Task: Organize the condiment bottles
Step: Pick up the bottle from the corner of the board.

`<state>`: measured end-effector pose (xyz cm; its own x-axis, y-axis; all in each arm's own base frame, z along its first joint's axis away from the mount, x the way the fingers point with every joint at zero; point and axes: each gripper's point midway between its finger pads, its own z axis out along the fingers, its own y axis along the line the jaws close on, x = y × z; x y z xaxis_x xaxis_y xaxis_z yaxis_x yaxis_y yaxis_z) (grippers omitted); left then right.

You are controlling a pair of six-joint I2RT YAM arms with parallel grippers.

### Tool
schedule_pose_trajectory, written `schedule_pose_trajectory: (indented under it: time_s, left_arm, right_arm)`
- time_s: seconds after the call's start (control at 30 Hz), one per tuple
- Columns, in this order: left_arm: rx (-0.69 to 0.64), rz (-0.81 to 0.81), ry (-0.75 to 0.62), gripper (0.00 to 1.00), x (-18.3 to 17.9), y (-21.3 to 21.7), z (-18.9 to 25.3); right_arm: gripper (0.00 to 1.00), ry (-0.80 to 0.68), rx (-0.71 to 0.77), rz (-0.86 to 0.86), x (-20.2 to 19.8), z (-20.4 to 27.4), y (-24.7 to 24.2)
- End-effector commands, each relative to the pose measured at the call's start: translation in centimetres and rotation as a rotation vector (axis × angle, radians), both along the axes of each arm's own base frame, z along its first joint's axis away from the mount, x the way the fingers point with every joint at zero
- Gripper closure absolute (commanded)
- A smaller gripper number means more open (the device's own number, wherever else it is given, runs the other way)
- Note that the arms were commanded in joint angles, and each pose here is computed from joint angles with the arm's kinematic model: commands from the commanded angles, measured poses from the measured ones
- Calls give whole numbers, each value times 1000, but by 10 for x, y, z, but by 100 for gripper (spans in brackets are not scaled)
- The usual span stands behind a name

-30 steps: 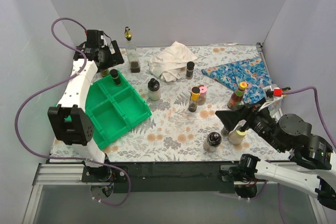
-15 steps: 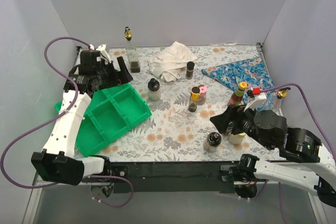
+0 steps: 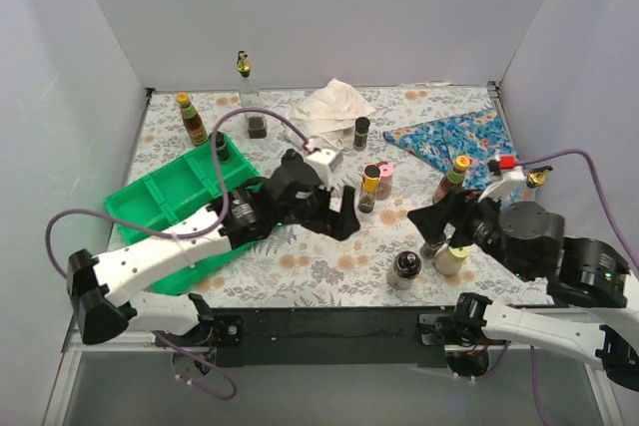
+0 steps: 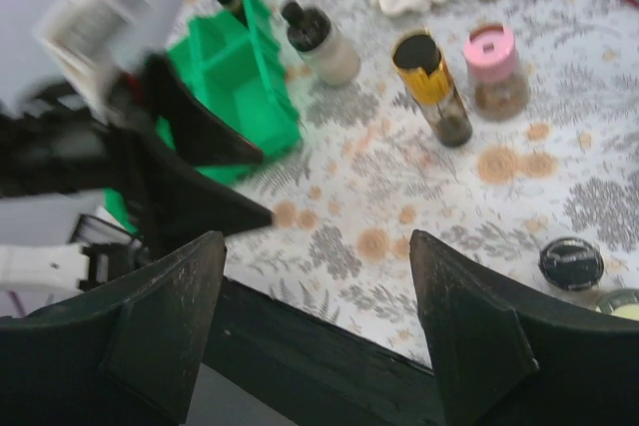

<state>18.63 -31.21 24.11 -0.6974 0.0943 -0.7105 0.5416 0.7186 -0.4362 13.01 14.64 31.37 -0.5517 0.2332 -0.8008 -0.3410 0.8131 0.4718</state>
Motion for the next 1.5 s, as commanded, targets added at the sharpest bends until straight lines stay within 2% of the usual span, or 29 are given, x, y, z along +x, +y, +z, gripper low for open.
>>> schedule_pose_trajectory:
  time_s: [0.0,0.17,0.37,0.5,0.83,1.3,1.4,1.47]
  left_arm:
    - [-26,-15,-115,8,-10,-56,12]
    - [-17,-133,-159,7,-46,-107,-8]
    - [-3,-232,-192,2,-76,-140,-30]
    - [81,-276,-191,2,-81,-157,-66]
    - [202,-240,-226,2,-67,-169,-111]
    - [225,-237,-278,14,-57,-186,-128]
    - [231,-223,-288,23,-54,-187,-129]
    - [233,-204,-290,37,-52,-185,-129]
  right_arm:
    - [18,-146,156,-76,9,75,-20]
    - [18,-173,227,-71,6,89,-25]
    - [19,-192,276,-75,3,94,-30]
    - [19,-195,282,-67,2,93,-30]
    - [19,-204,293,-71,0,91,-37]
    - [19,-185,272,-68,2,79,-31]
    - [19,-181,274,-64,1,79,-30]
    - [19,-181,278,-62,0,79,-31]
